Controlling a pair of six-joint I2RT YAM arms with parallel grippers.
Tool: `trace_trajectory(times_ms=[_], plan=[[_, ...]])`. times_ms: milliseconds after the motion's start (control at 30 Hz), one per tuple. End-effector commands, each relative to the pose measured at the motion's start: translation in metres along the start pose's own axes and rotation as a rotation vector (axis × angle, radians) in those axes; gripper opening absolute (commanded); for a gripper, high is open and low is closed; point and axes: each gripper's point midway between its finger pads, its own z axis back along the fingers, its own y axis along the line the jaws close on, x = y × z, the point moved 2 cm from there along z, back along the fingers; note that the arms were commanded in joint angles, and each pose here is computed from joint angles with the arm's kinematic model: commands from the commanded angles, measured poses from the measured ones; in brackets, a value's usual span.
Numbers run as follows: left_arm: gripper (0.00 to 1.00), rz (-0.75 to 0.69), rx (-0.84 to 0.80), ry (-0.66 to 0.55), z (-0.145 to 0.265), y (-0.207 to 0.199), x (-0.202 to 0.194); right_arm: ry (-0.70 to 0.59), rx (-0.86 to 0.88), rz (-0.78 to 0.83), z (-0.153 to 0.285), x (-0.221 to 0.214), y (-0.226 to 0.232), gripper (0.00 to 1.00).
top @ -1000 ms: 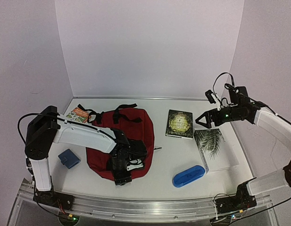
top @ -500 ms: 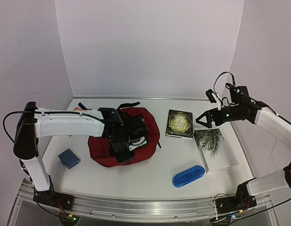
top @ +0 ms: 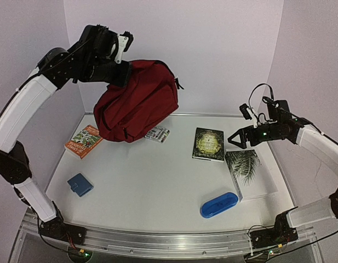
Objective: Pack the student bag
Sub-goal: Adjust the student bag at the center of the board.
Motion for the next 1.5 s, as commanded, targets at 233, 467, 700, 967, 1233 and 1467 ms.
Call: trace_trajectory(times_ms=[233,467,700,967,1233,1467], plan=[[0.00,0.168,-0.396,-0.280,0.017,-0.104,0.096,-0.054,-0.055,0.019,0.012,0.020,-0.010,0.98],[0.00,0.474,-0.369,-0.286,-0.003,-0.052,0.097,-0.057,-0.060,0.013,0.014,0.020,-0.013,0.98],[0.00,0.832,-0.071,0.061,-0.069,0.052,-0.059,-0.060,-0.046,0.010,0.014,0.020,-0.010,0.98],[0.00,0.911,0.179,0.266,-0.079,0.103,-0.171,-0.052,-0.020,0.005,0.011,0.017,-0.008,0.98],[0.12,0.943,-0.026,0.407,-0.083,0.063,-0.185,-0.050,0.017,0.006,0.009,0.015,-0.003,0.98],[0.82,0.705,-0.309,0.459,-0.043,-0.021,-0.167,-0.041,0.078,-0.005,0.005,0.012,0.004,0.98]])
